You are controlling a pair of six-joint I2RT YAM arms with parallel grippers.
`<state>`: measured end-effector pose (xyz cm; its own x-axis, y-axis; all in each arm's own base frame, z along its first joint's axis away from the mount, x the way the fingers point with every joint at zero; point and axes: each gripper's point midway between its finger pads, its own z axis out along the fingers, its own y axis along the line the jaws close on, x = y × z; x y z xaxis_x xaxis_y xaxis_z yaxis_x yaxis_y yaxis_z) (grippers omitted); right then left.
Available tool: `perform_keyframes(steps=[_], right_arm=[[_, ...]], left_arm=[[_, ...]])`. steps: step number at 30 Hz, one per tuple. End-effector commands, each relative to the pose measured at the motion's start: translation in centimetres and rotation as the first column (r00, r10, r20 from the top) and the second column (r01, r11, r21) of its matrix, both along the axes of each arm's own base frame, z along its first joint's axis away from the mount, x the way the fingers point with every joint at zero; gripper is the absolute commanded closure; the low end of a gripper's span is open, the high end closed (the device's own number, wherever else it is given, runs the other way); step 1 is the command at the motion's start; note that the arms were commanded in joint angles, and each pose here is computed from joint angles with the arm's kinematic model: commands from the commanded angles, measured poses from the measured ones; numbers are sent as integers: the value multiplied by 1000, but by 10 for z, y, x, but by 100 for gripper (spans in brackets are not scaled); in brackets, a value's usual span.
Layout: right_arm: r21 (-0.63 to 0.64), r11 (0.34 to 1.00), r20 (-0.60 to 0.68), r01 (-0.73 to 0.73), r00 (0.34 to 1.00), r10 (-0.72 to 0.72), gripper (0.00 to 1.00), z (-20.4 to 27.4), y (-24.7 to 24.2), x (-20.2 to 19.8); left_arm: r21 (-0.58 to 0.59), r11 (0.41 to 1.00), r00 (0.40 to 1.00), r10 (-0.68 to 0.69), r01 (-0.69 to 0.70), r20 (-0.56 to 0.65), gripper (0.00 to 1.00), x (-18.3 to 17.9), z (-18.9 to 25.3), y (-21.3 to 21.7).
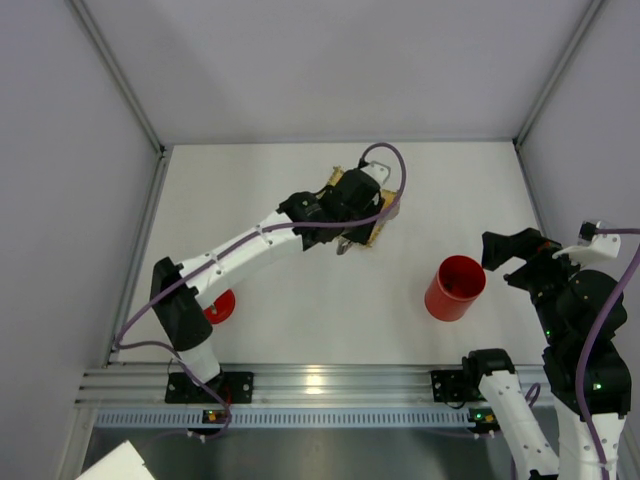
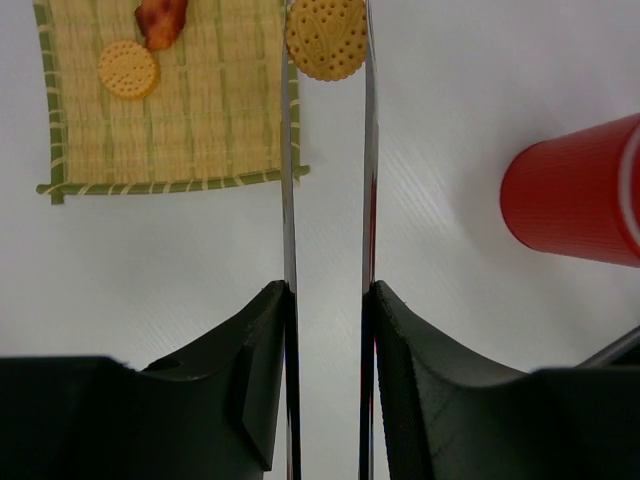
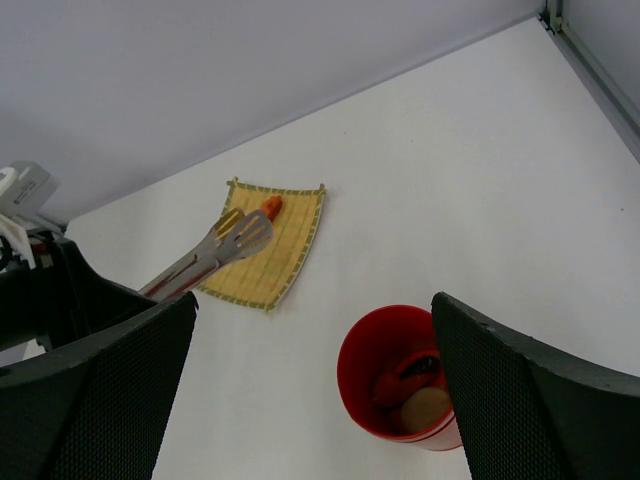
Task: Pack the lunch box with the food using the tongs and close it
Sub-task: Pick up the fake food from the plate, then place the fake food in the packing box.
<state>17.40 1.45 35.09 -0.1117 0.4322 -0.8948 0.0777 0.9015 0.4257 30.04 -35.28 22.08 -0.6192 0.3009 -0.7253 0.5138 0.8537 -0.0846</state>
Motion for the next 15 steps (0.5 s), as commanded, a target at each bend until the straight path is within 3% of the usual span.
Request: perform_keyframes(steps=[1, 15], right_arm=[[5, 1000, 5, 8, 1000, -8, 0, 2, -1, 2], [3, 1000, 14, 6, 1000, -6, 0, 8, -1, 0]], left_arm=[[-75, 995, 992, -59, 68, 109, 63, -24, 62, -13], [-142, 929, 936, -324, 342, 136, 62, -130, 92, -72]])
